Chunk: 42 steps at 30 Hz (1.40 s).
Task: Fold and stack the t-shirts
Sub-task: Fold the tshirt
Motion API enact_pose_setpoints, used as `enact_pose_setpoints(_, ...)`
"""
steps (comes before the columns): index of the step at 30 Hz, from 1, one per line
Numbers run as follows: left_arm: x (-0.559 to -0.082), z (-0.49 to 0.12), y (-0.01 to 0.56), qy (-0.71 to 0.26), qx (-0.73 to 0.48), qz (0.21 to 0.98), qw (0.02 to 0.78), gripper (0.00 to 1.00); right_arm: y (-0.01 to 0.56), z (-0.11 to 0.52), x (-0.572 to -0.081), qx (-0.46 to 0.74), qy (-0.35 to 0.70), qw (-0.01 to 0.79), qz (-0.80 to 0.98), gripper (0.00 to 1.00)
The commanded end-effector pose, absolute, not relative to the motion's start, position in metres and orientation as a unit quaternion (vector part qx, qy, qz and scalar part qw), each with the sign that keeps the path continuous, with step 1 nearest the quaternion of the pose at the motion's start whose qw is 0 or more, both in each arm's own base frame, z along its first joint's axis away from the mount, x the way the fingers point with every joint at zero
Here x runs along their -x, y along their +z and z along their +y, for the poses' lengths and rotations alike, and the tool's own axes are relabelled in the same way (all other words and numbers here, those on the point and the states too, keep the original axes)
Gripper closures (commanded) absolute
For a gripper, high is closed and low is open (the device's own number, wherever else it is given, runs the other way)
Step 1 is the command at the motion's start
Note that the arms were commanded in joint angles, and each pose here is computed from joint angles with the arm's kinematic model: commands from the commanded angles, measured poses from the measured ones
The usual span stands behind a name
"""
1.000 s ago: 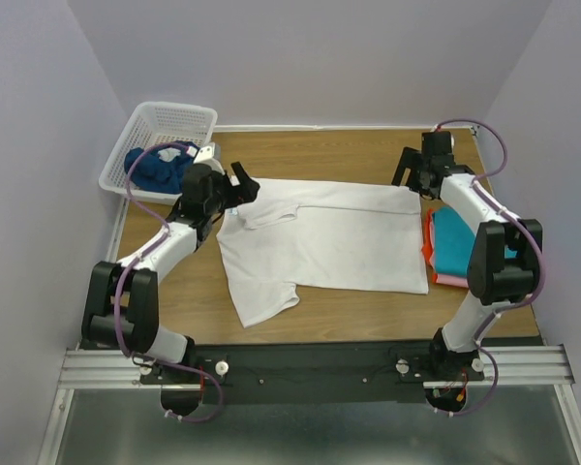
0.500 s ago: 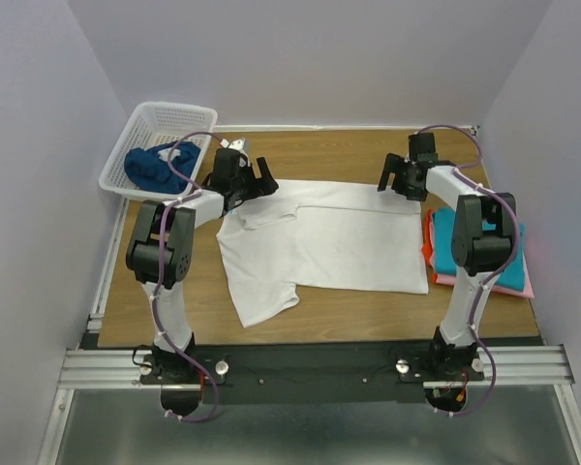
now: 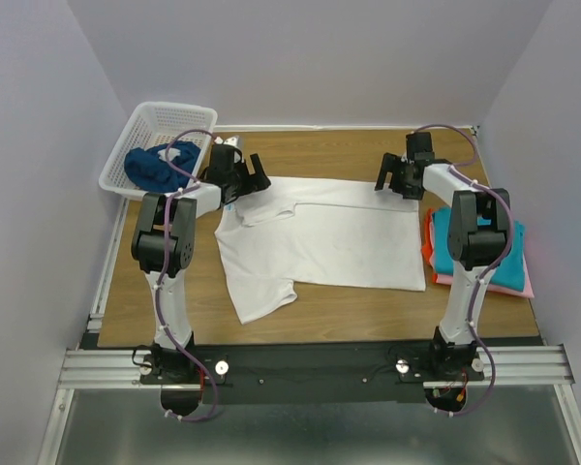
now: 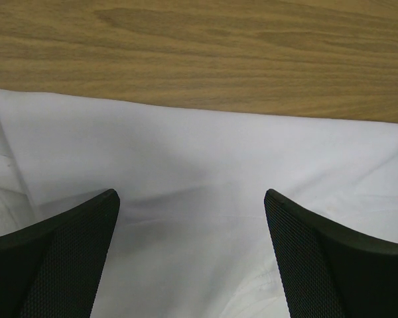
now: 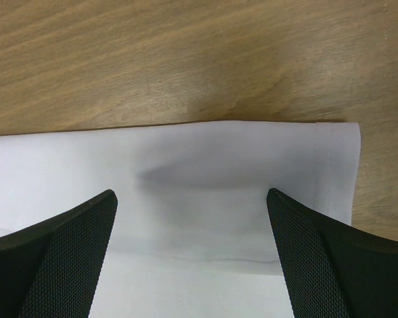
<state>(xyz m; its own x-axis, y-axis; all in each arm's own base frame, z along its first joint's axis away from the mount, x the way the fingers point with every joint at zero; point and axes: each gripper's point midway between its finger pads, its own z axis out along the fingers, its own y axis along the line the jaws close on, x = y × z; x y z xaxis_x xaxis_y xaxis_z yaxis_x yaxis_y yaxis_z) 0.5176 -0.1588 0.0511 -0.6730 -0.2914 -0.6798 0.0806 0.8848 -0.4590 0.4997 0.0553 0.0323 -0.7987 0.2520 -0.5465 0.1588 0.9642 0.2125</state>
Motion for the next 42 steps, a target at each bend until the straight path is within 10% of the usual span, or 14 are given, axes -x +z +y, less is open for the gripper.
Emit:
enact_pose_setpoints(1,-0.514,-0.155,0.036,-0.228,0.069,0.896,0.374,0.02,0.012,0.064,-0.496,-0.105,0.093,0.269,0.953,0.0)
enact_pose_setpoints(32,-0.542,-0.134,0.06,-0.191,0.101,0.892,0.396,0.02,0.038,0.082,-0.518,-0.101,0.089,0.308,0.942,0.0)
enact_pose_setpoints(42,-0.502,-0.159,0.193,-0.185,0.057,0.842,0.504,0.02,0.14,0.077,-0.496,-0.101,0.103,0.392,0.909,0.0)
